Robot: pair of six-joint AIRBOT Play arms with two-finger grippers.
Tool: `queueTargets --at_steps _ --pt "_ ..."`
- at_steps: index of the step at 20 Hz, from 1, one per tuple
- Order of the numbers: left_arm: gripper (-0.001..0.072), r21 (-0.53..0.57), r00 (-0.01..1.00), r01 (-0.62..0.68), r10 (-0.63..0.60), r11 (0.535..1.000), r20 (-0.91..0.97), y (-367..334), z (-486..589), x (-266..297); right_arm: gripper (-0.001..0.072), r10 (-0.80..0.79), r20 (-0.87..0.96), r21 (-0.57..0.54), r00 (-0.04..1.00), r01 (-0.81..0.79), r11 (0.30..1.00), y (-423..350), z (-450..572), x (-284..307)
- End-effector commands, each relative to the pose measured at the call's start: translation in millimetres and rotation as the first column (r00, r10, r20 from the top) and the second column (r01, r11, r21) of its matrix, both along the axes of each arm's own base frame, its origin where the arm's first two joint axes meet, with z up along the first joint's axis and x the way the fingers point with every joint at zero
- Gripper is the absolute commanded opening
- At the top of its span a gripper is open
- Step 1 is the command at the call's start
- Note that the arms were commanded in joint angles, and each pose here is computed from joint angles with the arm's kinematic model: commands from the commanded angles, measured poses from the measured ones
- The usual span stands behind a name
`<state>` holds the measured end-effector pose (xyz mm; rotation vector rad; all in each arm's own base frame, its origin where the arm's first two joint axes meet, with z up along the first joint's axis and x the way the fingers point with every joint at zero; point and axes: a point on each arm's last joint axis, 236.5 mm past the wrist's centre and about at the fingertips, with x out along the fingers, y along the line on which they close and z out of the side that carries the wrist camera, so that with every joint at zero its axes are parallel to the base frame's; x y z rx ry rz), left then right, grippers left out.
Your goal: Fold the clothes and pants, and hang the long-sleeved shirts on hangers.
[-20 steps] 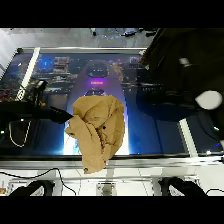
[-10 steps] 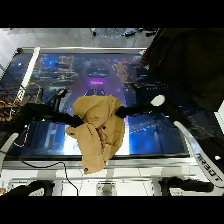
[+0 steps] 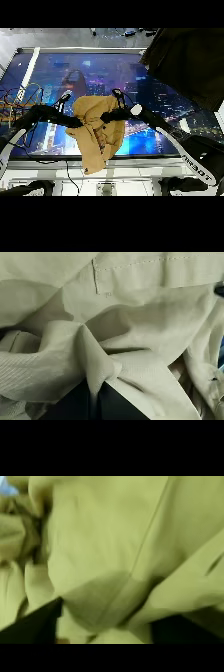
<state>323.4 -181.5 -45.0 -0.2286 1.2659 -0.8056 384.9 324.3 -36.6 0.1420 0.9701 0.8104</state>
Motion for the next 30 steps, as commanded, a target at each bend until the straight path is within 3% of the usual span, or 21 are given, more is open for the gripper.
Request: queueTargets --at_steps 1,2,3,4,8,11,15,20,24,27,30 --pt "0.0036 -0.024 0.999 -0.011 0.013 1.0 0.049 -1 23 2 0.0439 -0.099 0.055 0.043 0.994 0.096 0.994 3 10 22" --pt "0.0036 -0.025 0.996 -0.014 0.016 1.0 0.086 1 35 4 0.0333 -0.118 0.071 0.046 0.99 0.115 0.992 1 12 28" --pt "0.0036 -0.027 0.992 -0.019 0.023 0.999 0.127 3 49 6 0.0098 -0.126 0.078 0.046 0.989 0.122 0.991 0 13 30" --pt "0.0036 -0.031 0.984 -0.033 0.038 0.999 0.175 8 65 8 0.0036 -0.121 0.077 0.049 0.99 0.117 0.992 0 16 30" --pt "0.0035 -0.05 0.893 -0.178 0.183 0.983 0.411 61 149 18 0.0032 -0.023 0.094 0.123 0.995 0.011 0.992 4 80 29" --pt "0.0035 -0.069 0.724 -0.332 0.301 0.941 0.621 116 232 12 0.0032 -0.009 0.232 0.198 0.973 -0.038 0.979 -18 184 38" --pt "0.0035 -0.086 0.468 -0.458 0.322 0.885 0.823 153 334 -20 0.0032 0.002 0.48 0.222 0.877 -0.123 0.967 -53 327 9" --pt "0.0035 -0.113 0.279 -0.46 0.264 0.881 0.923 148 417 -44 0.0032 0.035 0.687 0.137 0.726 -0.176 0.975 -74 422 -49" --pt "0.0035 -0.17 0.155 -0.418 0.255 0.892 0.955 139 461 -48 0.0032 0.167 0.641 0.165 0.749 -0.347 0.923 -58 428 -110" --pt "0.0035 -0.186 0.219 -0.405 0.293 0.895 0.931 146 446 -24 0.0032 0.279 0.582 0.148 0.764 -0.437 0.887 -38 406 -130" --pt "0.0035 -0.248 0.377 -0.337 0.371 0.908 0.848 144 410 19 0.0032 0.198 0.53 0.15 0.825 -0.32 0.935 -30 369 -81"
